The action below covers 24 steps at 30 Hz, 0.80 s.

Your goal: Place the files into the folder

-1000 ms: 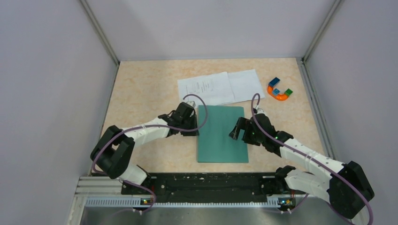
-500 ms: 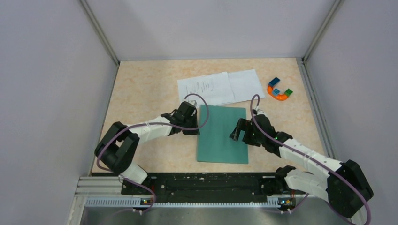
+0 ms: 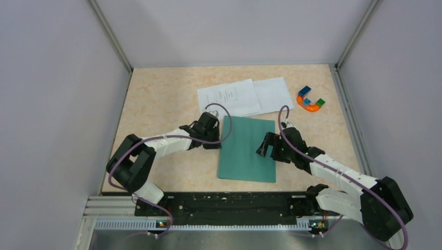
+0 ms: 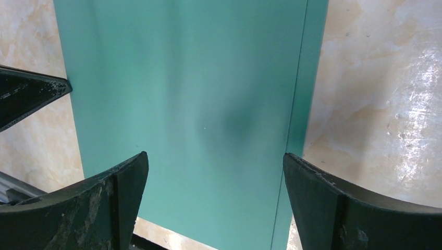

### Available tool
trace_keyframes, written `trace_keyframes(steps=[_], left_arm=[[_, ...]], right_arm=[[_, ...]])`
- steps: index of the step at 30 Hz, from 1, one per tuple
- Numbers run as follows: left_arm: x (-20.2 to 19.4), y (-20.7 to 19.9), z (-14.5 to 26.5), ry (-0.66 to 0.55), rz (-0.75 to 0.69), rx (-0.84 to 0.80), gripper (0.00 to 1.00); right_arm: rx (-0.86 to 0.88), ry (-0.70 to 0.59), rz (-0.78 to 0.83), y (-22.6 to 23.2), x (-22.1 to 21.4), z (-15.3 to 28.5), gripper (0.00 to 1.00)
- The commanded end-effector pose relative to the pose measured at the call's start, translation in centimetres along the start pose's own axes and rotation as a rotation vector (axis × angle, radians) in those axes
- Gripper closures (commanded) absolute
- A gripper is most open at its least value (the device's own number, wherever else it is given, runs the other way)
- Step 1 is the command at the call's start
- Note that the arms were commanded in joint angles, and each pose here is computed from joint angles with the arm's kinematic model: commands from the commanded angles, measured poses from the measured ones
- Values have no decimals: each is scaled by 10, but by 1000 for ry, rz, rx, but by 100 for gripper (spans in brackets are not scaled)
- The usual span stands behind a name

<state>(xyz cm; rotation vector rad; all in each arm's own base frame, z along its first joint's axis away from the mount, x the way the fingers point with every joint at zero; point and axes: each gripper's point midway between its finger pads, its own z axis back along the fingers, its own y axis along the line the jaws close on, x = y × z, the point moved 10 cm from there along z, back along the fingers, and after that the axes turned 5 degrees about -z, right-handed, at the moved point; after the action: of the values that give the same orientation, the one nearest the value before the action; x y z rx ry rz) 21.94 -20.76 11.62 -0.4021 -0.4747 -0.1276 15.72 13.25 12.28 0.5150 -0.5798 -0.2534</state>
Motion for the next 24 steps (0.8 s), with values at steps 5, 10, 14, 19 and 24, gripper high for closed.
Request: trace_keyframes(steps=[5, 10, 14, 19, 24], left_arm=[[-16, 15, -14, 72, -8, 106, 100], [-17, 16, -15, 80, -7, 110, 100], [-18, 19, -17, 73, -6, 141, 100], [-18, 20, -18, 76, -7, 144, 100], [-19, 20, -19, 78, -5, 141, 100]], right_arm=[[19, -14, 10, -3, 1, -3, 1], [23, -11, 8, -3, 0, -5, 1], [15, -4, 7, -5, -2, -7, 1], [15, 5, 1, -7, -4, -10, 1], [54, 9, -9, -4, -5, -12, 1]])
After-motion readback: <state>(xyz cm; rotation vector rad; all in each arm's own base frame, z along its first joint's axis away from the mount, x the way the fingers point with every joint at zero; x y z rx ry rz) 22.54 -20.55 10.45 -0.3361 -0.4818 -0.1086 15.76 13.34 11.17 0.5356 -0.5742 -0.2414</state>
